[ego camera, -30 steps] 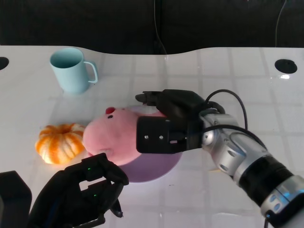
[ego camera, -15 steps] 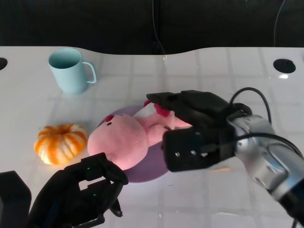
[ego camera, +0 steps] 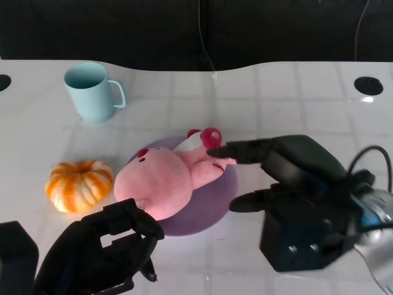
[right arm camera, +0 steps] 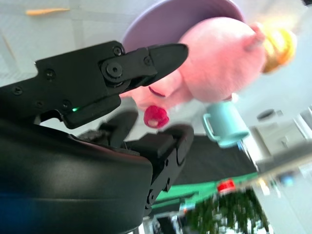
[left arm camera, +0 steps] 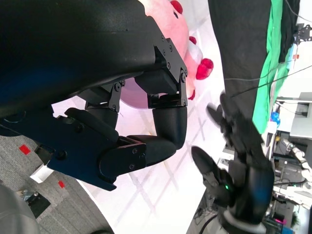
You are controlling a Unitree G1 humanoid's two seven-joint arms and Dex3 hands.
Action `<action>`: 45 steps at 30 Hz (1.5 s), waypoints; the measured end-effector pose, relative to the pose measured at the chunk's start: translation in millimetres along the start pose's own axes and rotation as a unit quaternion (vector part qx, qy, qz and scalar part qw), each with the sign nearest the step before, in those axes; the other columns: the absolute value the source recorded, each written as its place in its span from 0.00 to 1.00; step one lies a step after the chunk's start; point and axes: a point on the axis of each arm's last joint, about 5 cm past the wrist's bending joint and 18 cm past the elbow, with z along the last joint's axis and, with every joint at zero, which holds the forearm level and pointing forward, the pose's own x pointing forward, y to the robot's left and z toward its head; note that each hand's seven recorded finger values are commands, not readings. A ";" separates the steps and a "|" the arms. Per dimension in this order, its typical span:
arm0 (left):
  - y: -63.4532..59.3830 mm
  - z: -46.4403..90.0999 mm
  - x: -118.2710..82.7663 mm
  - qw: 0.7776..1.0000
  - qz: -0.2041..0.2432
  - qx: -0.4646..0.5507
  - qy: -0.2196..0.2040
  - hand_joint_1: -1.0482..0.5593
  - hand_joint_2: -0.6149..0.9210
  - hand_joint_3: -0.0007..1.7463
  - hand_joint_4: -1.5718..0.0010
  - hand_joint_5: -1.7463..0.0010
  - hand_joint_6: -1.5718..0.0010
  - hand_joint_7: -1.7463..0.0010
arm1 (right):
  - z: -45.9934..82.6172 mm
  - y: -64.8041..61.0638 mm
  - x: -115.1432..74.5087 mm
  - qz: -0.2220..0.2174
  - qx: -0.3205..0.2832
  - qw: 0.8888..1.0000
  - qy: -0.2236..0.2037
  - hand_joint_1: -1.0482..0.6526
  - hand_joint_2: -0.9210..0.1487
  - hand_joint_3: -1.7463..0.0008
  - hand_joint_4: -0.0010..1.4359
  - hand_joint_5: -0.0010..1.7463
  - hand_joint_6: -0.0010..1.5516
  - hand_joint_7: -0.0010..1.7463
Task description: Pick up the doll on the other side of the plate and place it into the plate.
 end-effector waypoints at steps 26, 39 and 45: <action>2.4 1.3 -2.1 1.000 0.005 0.003 0.007 0.38 0.90 0.39 0.60 0.00 0.55 0.26 | -8.9 8.8 -96.8 -0.075 0.096 0.991 0.064 0.66 0.69 0.10 0.66 1.00 0.55 0.88; 0.4 1.2 -2.3 1.000 0.001 0.021 -0.005 0.39 0.91 0.39 0.60 0.00 0.55 0.26 | -33.8 24.1 -99.2 -0.073 0.180 0.979 0.065 0.70 0.68 0.08 0.65 0.99 0.57 0.81; -1.1 -1.5 -2.9 1.000 0.000 0.025 -0.006 0.39 0.91 0.39 0.60 0.00 0.55 0.25 | -34.9 25.2 -99.9 -0.068 0.164 0.982 0.059 0.72 0.71 0.10 0.67 0.96 0.59 0.77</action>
